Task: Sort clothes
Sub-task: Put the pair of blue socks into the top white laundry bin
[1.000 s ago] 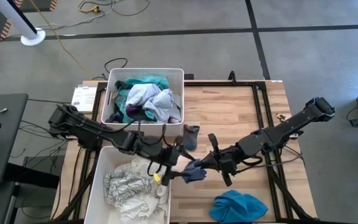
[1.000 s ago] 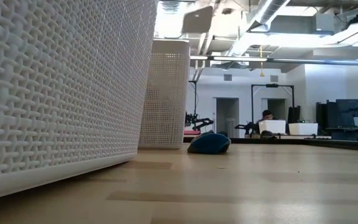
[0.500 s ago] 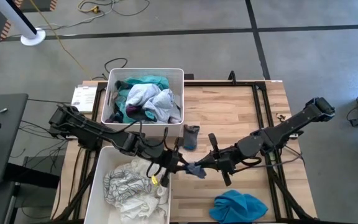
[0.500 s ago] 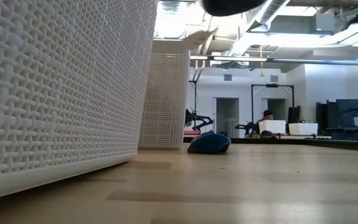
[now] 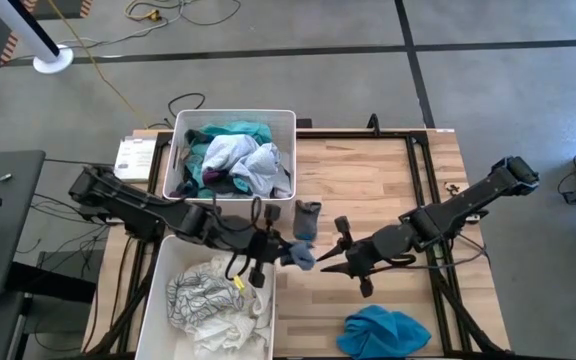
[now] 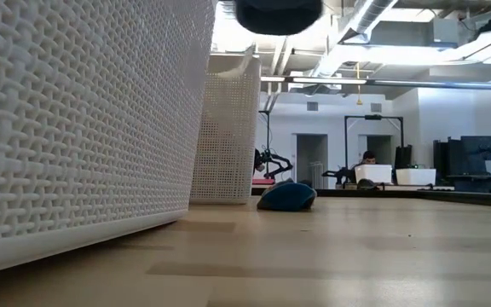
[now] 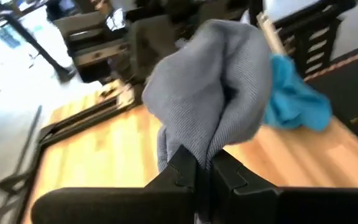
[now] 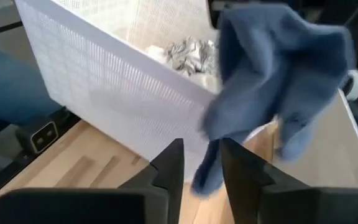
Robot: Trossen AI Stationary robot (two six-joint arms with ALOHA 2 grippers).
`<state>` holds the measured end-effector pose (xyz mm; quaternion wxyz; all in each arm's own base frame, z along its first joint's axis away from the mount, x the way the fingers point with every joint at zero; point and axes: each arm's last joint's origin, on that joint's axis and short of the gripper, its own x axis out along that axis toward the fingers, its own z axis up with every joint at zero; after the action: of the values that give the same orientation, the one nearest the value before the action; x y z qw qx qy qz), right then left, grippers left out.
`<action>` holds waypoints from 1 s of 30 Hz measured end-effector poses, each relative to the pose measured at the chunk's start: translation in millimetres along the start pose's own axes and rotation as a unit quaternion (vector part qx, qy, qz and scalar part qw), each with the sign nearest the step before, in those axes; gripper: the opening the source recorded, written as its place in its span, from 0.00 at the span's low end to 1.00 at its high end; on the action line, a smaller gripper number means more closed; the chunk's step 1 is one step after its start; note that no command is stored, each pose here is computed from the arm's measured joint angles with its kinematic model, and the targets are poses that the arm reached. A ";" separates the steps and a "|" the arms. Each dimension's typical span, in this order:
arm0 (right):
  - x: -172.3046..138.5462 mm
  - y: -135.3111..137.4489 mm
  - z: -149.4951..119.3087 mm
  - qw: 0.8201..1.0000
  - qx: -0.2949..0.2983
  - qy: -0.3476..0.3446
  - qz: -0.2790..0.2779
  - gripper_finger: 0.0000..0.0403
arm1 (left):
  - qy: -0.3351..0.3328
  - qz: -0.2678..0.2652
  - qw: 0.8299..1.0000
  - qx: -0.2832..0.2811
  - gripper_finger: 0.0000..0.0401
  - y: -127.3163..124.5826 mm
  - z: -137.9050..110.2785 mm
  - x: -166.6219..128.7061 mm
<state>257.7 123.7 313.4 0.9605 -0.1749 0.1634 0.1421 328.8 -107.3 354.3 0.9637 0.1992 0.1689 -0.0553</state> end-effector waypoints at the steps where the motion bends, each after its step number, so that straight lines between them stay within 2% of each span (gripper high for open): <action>1: -0.1 0.5 -0.7 1.000 0.006 0.004 0.001 0.31 | 0.008 0.008 1.000 0.002 0.01 1.5 0.8 -3.3; 8: -0.5 2.6 -8.5 0.998 0.041 0.044 0.009 0.37 | 0.046 0.086 0.995 0.015 0.01 16.5 5.6 -34.2; 15: -4.7 16.2 -16.5 0.992 0.071 0.095 0.035 0.37 | 0.082 0.183 0.979 0.021 0.01 38.1 4.7 -65.7; 23: -12.2 40.4 -34.1 0.974 0.139 0.170 0.058 0.36 | 0.149 0.246 0.957 -0.031 0.02 75.3 -15.5 -93.3; 30: -16.0 58.7 -44.5 0.964 0.174 0.190 0.073 0.36 | 0.191 0.288 0.937 -0.055 0.02 102.4 -30.7 -104.2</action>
<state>212.0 155.9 262.7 0.9146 -0.0164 0.3771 0.1451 239.7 2.8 401.5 0.8974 0.1928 0.2878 0.2734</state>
